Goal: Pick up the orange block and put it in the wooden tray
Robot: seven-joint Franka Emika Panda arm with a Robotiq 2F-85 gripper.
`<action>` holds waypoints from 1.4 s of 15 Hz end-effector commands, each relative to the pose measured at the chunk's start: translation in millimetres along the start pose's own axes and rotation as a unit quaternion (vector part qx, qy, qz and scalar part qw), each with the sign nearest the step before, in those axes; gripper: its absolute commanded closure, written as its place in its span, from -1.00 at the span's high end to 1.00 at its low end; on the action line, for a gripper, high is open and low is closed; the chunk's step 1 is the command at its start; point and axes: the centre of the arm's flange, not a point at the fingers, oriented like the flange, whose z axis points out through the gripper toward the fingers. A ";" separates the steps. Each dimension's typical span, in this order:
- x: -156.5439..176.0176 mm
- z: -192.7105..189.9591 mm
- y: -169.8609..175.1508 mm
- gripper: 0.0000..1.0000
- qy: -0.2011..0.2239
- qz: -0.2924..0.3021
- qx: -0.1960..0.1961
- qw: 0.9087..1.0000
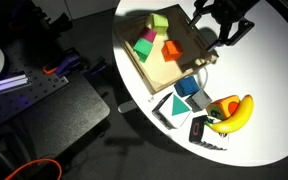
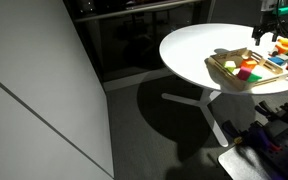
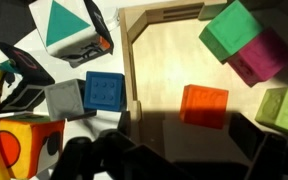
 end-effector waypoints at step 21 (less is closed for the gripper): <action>-92.4 -41.9 -35.0 1.00 0.017 -0.106 -0.010 0.994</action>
